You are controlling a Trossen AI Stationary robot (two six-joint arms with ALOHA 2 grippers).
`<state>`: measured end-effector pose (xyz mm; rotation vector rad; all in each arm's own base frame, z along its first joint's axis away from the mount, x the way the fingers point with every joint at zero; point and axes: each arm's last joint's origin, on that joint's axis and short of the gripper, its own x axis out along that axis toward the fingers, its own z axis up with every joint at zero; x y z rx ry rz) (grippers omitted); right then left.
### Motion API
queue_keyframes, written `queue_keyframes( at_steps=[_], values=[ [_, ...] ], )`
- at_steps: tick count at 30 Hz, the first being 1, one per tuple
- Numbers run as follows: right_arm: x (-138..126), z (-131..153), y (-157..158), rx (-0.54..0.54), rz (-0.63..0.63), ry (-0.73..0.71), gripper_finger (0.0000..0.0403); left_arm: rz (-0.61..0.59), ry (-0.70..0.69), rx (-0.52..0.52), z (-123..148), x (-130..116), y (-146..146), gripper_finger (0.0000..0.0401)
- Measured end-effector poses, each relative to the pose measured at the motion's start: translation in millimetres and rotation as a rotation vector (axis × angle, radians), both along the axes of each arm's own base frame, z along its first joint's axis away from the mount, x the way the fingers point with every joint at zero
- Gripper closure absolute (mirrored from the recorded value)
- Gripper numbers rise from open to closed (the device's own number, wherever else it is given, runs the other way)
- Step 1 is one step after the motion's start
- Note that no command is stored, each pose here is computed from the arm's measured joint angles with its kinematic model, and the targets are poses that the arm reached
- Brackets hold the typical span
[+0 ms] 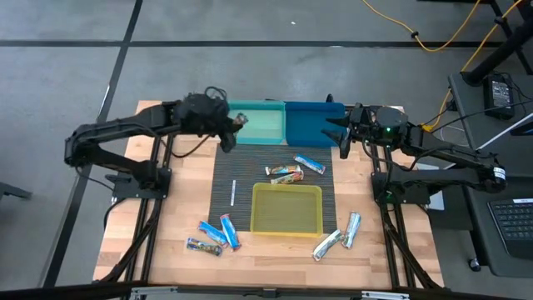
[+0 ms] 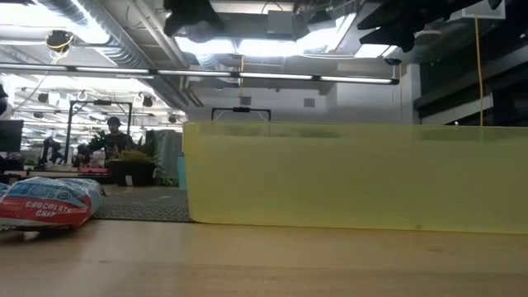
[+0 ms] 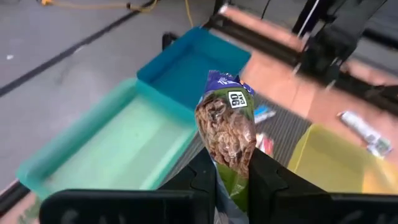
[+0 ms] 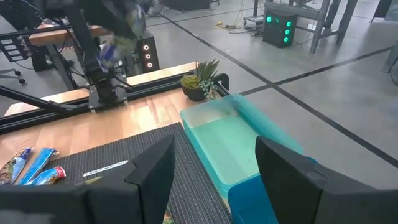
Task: Pick and place Granola Bars by type
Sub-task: Put the blue granola bar into the green bin
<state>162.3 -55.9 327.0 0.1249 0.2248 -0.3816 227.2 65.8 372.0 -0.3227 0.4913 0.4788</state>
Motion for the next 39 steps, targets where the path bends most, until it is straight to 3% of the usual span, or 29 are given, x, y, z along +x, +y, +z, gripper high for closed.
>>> queue_keyframes(
  at_steps=[12,18,24,28,34,39],
  values=[
    [0.1,0.0,0.0,-0.001,0.000,0.000,0.0179,0.043,-0.083,0.027,12.3,-11.0,6.9,0.0360],
    [0.0,0.0,0.0,-0.025,0.006,0.009,0.0179,0.014,-0.141,0.072,27.0,1.4,43.2,0.0362],
    [0.0,0.0,0.0,-0.022,0.005,0.008,0.0179,-0.051,-0.084,0.096,50.0,23.5,86.7,0.0361],
    [0.0,0.0,0.0,-0.021,0.005,0.009,0.0179,-0.031,-0.077,0.087,56.9,32.4,108.3,0.0359],
    [0.0,-0.1,0.0,-0.021,0.005,0.009,0.0179,0.000,-0.022,0.053,46.1,36.1,124.7,0.0360],
    [-0.1,-0.4,0.0,-0.020,0.005,0.013,0.0179,0.012,0.108,-0.008,10.9,44.5,143.1,0.0360]
  ],
)
